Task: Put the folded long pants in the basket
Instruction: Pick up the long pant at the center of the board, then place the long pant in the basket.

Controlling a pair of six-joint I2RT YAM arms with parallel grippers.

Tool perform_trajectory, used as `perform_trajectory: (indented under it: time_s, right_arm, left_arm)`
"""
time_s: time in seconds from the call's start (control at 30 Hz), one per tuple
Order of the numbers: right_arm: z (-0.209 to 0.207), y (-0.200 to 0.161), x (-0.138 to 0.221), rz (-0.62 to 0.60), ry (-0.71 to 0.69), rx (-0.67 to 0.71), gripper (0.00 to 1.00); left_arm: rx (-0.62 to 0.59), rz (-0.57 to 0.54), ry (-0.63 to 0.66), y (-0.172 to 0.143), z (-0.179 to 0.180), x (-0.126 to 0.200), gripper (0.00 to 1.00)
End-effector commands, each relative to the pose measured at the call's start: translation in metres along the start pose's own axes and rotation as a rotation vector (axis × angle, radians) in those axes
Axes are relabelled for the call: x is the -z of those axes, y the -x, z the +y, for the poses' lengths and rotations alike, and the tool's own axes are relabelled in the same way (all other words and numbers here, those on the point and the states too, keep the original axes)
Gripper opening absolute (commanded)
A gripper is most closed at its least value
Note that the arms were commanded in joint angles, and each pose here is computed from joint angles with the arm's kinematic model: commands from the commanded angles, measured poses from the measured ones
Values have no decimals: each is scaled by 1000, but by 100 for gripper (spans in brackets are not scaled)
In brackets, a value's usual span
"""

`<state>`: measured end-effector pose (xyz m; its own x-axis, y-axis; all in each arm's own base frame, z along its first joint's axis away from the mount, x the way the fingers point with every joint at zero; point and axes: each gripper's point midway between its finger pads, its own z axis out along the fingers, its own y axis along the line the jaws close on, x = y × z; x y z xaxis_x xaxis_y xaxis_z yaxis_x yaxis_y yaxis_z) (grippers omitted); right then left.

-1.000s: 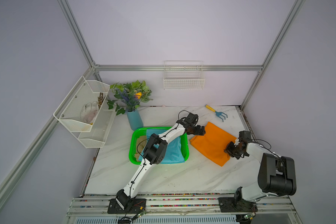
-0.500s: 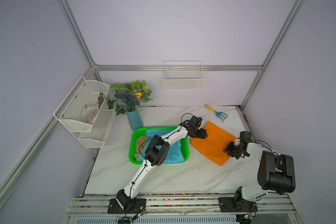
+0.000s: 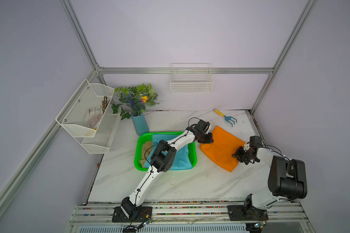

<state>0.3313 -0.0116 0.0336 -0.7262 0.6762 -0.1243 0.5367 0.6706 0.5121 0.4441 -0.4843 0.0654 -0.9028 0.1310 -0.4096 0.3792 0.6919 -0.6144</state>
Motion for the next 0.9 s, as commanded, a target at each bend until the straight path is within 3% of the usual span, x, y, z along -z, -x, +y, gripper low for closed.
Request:
perform_trajectory:
  time_s: [0.0,0.3,0.57,0.7,0.87]
  right_arm:
    - [50,10,22,-36,141,75,0]
    - [112,30,68,-105,255,163,0]
    - [174,17,100,-130,324,280,0]
    - [209,6,115,-138,375,334,0]
    - [265,-32,120,-84,459,430,0]
  left_arm:
    - [-36,-76,-198,32,-77,40,0]
    - [-45,-218,-248,78,-109,126,0]
    - [-86,-369,-244,101,-123,212,0]
    - [-115,-411,-193,97,-119,253,0]
    - [-81,-486,-104,73,-86,308,0]
